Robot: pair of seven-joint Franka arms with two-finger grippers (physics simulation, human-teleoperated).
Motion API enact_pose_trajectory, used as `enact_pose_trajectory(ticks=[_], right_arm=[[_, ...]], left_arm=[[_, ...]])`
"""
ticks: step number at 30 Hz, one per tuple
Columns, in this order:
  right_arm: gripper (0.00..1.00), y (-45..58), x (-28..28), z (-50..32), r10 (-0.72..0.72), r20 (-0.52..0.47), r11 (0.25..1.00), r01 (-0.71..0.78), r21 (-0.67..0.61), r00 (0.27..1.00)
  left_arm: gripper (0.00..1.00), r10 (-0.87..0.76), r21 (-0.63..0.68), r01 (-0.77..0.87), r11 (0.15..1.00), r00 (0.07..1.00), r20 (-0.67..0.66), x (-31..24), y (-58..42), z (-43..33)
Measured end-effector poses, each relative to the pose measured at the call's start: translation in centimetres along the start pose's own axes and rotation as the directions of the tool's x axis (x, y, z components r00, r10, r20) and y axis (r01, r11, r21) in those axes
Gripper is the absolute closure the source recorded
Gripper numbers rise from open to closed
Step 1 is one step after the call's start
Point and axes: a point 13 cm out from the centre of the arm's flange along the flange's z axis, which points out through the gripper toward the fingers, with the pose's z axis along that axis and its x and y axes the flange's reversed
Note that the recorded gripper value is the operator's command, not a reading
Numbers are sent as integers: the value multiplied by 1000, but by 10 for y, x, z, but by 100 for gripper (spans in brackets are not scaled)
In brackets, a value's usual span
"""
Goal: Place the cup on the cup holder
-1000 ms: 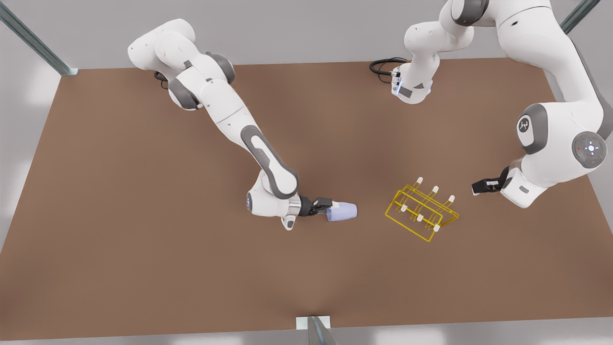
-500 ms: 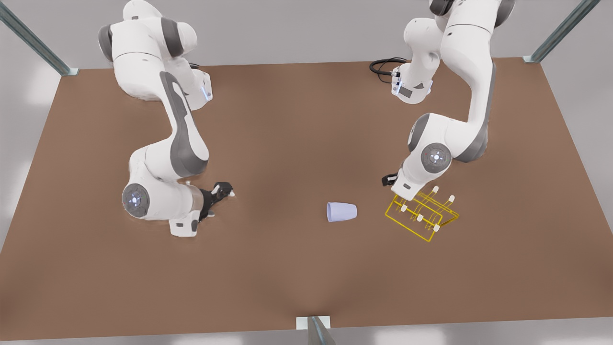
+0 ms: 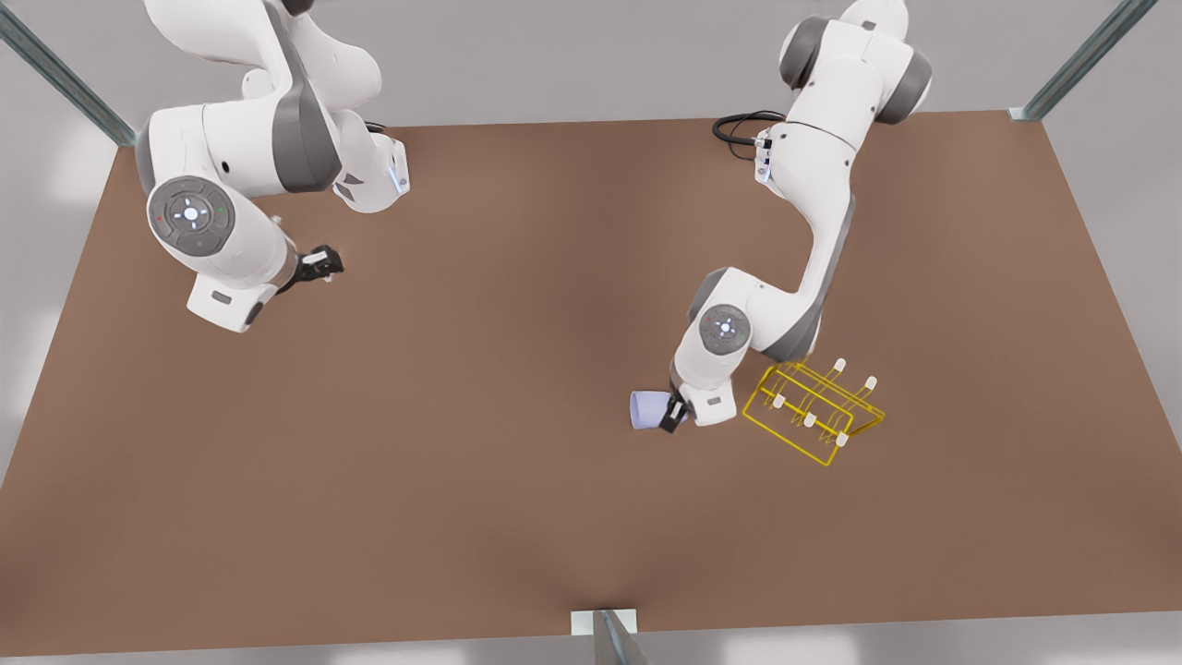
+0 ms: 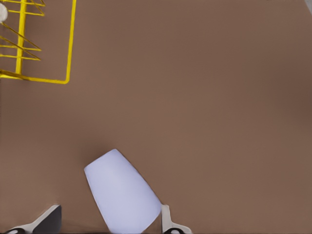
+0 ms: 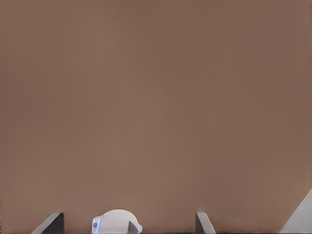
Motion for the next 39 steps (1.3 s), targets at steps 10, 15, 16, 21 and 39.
enact_pose_trajectory(ticks=[10,15,16,21,39], right_arm=[[0,5,0,8,124,-35,992,-123,10,992],[0,9,-1,9,159,-41,987,-159,15,986],[0,10,-1,10,165,-42,986,-164,16,985],[0,14,-2,11,189,-44,982,-188,21,981],[0,15,-6,13,242,-48,970,-241,23,969]], left_arm=[[0,-510,-3,511,860,859,-33,13,3,55],[0,-638,-5,639,769,768,-49,23,5,69],[0,-654,-5,655,756,755,-50,23,5,71],[0,-711,-6,711,703,701,-55,19,3,79],[0,-689,3,690,723,722,-64,12,6,125]])
